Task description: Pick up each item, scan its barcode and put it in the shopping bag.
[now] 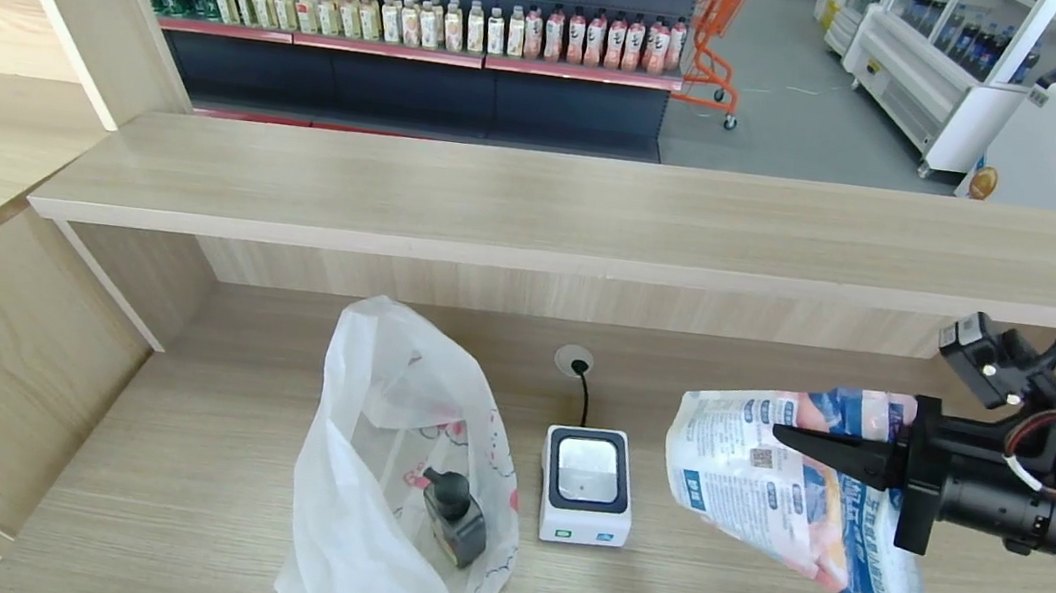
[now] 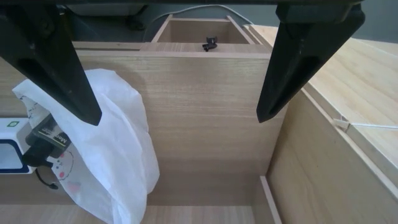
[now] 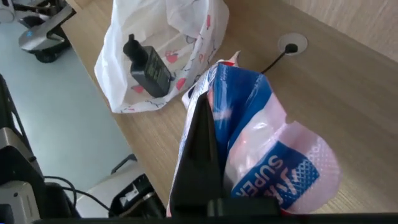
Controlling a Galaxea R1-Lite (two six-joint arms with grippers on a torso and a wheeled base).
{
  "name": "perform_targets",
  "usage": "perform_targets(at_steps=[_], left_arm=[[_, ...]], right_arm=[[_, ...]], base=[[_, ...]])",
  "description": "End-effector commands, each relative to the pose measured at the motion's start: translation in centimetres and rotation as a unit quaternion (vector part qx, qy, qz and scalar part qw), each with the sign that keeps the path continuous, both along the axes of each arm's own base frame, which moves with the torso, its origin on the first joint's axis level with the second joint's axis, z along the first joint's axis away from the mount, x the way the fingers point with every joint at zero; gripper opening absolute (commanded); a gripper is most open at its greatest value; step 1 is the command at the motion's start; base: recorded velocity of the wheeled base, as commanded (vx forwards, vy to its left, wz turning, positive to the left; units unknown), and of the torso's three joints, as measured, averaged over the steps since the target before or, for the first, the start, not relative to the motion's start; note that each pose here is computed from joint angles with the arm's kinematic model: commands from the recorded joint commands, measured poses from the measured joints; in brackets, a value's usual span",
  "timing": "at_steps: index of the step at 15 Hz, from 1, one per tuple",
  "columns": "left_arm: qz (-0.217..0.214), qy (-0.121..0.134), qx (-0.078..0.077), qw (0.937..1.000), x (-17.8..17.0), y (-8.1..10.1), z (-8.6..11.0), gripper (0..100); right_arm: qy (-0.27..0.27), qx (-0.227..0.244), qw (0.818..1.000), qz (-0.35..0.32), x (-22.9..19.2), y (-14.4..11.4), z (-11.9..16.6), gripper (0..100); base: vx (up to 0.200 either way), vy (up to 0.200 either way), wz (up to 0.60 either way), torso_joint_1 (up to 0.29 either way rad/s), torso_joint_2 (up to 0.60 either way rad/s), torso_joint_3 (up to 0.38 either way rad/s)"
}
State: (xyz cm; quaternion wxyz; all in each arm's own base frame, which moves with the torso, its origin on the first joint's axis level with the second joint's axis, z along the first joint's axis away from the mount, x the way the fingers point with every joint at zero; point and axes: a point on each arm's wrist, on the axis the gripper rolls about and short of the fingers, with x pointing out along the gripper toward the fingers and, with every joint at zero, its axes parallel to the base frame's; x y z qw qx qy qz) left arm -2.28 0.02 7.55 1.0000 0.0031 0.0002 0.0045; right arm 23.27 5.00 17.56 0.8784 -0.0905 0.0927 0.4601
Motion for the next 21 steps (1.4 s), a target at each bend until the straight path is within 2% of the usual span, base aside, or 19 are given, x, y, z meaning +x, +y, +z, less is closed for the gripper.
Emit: perform_targets(at_steps=[1,6,8,11,19,21], left_arm=[[-0.001,0.000,-0.001,1.0000,0.0,0.0,0.0,100],[-0.001,0.000,0.000,1.0000,0.0,0.0,0.0,100],[0.000,0.000,-0.001,1.0000,0.0,0.0,0.0,100],[-0.001,0.000,0.000,1.0000,0.0,0.0,0.0,100],[-0.001,0.000,0.000,1.0000,0.0,0.0,0.0,100],[0.000,0.000,0.000,1.0000,0.0,0.0,0.0,100]], right_arm=[[0.000,-0.026,0.999,0.024,0.8,0.8,-1.6,0],[-0.079,-0.089,0.988,0.102,1.4,2.3,-3.0,0],[-0.148,-0.117,0.972,0.137,2.4,3.1,-4.1,0],[-0.213,-0.125,0.954,0.170,3.6,3.8,-5.1,0],[-0.245,-0.116,0.942,0.196,5.9,4.5,-8.8,0],[-0.254,-0.109,0.938,0.211,6.5,5.4,-9.4,0]], base=[[0.000,0.000,0.00,0.000,0.00,0.000],[0.000,0.000,0.00,0.000,0.00,0.000],[0.000,0.000,0.00,0.000,0.00,0.000],[0.000,0.000,0.00,0.000,0.00,0.000],[0.000,0.000,0.00,0.000,0.00,0.000],[0.000,0.000,0.00,0.000,0.00,0.000]])
